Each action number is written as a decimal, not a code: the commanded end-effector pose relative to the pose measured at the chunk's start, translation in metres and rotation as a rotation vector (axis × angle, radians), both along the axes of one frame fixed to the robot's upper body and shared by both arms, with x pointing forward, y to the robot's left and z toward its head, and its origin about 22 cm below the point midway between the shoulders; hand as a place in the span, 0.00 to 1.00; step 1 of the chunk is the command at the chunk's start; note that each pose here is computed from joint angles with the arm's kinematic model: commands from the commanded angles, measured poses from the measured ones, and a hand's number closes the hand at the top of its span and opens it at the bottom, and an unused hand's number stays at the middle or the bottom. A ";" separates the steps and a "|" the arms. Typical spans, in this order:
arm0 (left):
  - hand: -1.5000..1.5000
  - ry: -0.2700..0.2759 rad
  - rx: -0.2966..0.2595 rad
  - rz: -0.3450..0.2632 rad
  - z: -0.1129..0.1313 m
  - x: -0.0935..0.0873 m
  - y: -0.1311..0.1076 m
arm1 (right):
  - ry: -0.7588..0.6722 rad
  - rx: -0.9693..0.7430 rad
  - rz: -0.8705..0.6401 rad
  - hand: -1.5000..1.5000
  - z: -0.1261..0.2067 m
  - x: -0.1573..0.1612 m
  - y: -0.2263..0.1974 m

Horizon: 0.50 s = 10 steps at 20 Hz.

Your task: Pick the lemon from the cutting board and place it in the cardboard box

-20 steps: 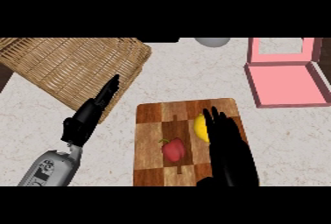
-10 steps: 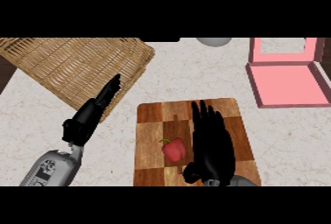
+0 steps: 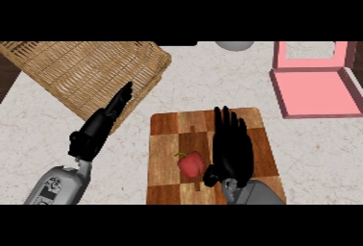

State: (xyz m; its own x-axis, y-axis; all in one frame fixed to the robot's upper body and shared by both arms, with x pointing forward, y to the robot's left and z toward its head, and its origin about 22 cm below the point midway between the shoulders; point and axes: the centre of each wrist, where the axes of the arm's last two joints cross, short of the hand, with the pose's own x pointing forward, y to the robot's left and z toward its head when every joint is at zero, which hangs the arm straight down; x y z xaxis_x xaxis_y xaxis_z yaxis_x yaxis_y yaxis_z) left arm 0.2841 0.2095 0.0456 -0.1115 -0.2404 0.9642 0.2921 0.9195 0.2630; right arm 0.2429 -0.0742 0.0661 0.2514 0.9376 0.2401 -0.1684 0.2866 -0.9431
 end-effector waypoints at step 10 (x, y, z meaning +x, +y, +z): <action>0.50 0.013 0.018 -0.010 -0.022 -0.005 -0.006 | 0.105 -0.049 -0.072 0.00 -0.018 0.022 0.008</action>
